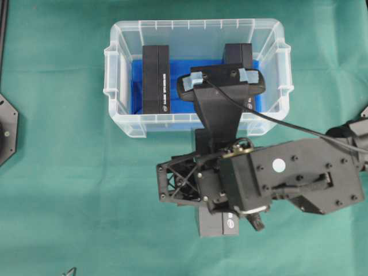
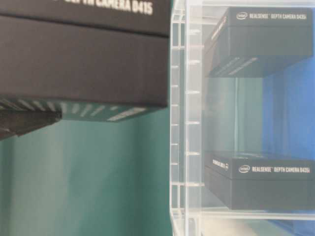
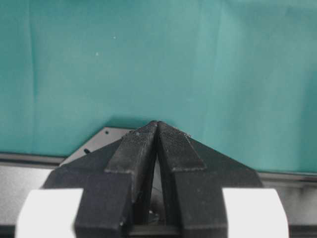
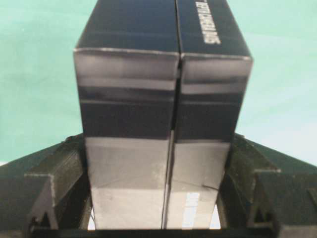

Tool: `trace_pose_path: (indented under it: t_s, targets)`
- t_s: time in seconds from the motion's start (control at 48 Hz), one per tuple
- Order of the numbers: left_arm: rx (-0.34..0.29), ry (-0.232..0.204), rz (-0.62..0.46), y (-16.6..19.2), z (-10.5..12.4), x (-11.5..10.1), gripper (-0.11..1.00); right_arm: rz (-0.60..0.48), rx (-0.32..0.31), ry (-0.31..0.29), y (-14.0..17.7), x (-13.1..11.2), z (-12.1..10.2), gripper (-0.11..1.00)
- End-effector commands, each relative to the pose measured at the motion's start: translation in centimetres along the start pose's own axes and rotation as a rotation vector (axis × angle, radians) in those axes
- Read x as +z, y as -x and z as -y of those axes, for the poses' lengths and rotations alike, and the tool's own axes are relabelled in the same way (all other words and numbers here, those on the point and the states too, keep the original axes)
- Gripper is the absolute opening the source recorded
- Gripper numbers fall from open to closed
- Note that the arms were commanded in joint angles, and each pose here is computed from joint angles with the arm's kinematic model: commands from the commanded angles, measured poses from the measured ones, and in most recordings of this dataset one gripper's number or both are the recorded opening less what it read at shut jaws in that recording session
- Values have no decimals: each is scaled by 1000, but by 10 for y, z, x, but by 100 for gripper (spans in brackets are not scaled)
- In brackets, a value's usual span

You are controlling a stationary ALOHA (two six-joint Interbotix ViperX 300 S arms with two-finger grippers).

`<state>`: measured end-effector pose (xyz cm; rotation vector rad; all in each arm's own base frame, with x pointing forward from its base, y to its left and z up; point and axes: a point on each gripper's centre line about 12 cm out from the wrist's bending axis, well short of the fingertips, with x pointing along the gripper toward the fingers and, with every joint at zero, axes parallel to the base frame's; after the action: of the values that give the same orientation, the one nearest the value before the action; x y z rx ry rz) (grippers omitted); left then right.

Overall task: Take the box out of the case with the right arm.
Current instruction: 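Carry the box toward the front and lower it onto the cloth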

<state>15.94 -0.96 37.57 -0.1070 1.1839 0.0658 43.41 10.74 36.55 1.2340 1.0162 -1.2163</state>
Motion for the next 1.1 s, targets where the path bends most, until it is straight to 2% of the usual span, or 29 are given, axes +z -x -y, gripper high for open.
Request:
trace_pose_path:
  t_s: [0.0, 0.312, 0.458, 0.75, 1.083]
  targets:
    - [-3, -1, 26, 7, 1, 4, 0, -9, 33, -7, 11, 4, 1, 65]
    - [-3, -2, 25, 7, 1, 4, 0, -28, 43, -3, -16, -3, -5, 65]
    - [-2, -1, 25, 7, 0, 4, 0, -51, 10, 7, -46, -10, -3, 65]
    - [-2, -2, 22, 6, 1, 4, 0, -71, 16, 8, -105, -15, 0, 65]
    - [-2, -3, 20, 6, 1, 5, 0, -151, 47, -35, -169, -20, 12, 65]
